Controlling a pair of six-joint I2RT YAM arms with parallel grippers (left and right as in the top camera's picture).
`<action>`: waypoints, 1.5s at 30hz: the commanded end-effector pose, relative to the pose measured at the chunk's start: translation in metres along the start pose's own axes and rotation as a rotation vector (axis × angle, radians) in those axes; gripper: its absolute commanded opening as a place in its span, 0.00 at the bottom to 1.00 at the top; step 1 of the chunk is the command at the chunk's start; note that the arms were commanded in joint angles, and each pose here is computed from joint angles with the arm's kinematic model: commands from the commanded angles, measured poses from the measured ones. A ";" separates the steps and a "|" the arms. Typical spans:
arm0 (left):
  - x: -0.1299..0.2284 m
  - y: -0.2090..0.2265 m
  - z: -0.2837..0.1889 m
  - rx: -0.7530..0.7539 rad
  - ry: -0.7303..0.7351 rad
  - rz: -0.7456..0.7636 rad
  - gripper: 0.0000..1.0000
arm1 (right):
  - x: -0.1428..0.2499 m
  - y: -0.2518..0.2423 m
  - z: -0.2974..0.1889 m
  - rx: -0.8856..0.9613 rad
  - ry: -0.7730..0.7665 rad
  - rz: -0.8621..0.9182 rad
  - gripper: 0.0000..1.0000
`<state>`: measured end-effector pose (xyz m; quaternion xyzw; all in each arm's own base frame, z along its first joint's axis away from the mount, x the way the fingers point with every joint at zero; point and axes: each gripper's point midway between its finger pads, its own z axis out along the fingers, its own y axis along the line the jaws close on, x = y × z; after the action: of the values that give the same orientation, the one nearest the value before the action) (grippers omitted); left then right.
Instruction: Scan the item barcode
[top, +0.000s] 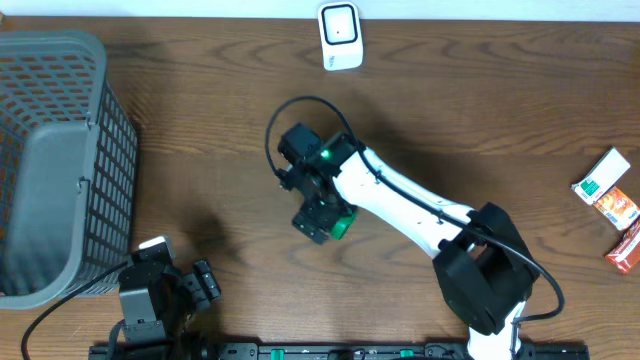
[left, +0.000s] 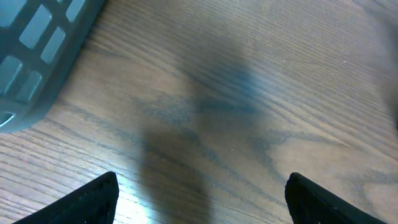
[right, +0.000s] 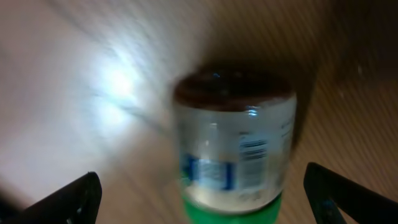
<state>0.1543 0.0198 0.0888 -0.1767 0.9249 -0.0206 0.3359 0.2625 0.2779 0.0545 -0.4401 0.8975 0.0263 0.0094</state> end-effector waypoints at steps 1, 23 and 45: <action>-0.001 -0.002 -0.002 0.009 -0.004 0.005 0.86 | 0.015 -0.020 0.017 0.122 0.040 0.030 0.99; -0.001 -0.002 -0.002 0.009 -0.004 0.005 0.86 | 0.023 -0.018 0.048 0.115 0.018 0.071 0.57; -0.001 -0.002 -0.002 0.009 -0.004 0.005 0.86 | 0.089 0.037 -0.057 -0.174 0.404 0.135 0.61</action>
<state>0.1543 0.0198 0.0888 -0.1767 0.9249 -0.0206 0.3359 0.1857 0.2257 0.1025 -0.3824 0.9029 0.0013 -0.1963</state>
